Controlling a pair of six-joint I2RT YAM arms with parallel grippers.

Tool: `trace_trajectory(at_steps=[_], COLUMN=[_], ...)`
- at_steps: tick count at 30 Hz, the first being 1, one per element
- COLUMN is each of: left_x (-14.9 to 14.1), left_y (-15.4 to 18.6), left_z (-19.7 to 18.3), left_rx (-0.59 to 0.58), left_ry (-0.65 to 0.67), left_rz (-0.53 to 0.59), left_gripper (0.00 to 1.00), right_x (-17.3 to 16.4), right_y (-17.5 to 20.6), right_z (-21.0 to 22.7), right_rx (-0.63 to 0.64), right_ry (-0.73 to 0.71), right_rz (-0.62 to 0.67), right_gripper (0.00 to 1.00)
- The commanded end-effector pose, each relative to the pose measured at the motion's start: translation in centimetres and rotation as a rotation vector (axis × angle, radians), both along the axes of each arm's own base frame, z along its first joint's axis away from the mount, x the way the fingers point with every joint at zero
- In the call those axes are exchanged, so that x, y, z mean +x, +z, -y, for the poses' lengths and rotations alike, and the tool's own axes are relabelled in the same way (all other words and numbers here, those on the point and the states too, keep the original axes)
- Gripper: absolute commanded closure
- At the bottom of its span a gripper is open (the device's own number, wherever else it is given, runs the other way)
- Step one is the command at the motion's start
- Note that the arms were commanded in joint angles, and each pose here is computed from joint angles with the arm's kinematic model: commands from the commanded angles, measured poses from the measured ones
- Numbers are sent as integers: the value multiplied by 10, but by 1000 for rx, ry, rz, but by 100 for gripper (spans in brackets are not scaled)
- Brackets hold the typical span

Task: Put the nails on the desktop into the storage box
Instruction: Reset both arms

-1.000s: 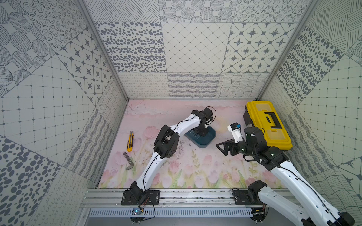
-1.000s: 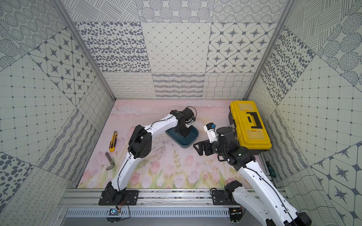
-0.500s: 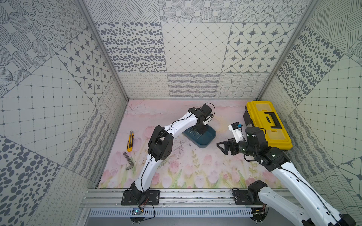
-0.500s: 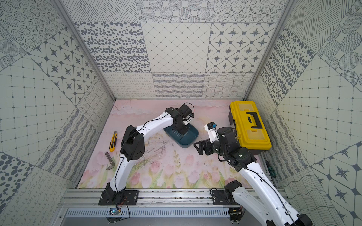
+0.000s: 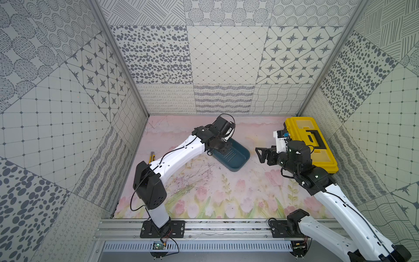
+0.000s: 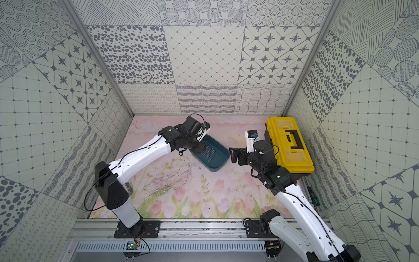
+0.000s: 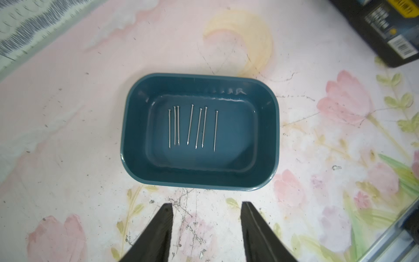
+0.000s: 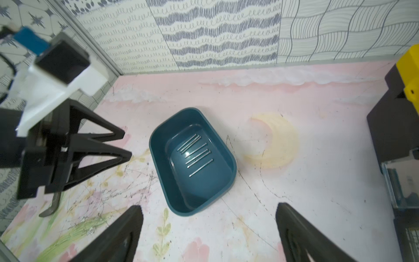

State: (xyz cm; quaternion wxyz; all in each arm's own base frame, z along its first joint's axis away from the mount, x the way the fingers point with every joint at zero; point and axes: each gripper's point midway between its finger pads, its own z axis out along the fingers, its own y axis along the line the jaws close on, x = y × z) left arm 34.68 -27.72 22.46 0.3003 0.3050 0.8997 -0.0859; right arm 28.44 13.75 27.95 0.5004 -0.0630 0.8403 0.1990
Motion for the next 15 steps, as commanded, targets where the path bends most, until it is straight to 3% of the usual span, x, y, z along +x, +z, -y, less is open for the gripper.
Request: trace_trajectory(at_steps=[1,3,5,7,8,10,13,15], left_x=[2,-1,-5,-13,-16,-25,-32,-36], left_y=[38,49,59,71,76,91,92,89], left_z=[-36,-60,-87,-107,-111,-114,-126,-135], left_rx=[-132,-147,-151,-173,-174,-209,-183,-168], left_ry=[182,270,369,420,403,342,310,325], left_rz=[145,200,274,359,405,506,629,645], left_gripper=[45,44,34,21,21,1,1,1], right_x=[17,19,22,36,41,51,65,78], right_y=[36,44,44,38,35,32,29,19], right_z=[-4,-5,-6,6,8,8,13,26], right_rx=[97,94,25,-31,-62,-128,-207,-231], right_ry=[-27,-11,9,-74,-89,-93,-121,-184], right_rz=[180,254,286,259,250,258,297,300], right_gripper=[3,3,3,3,3,3,3,3])
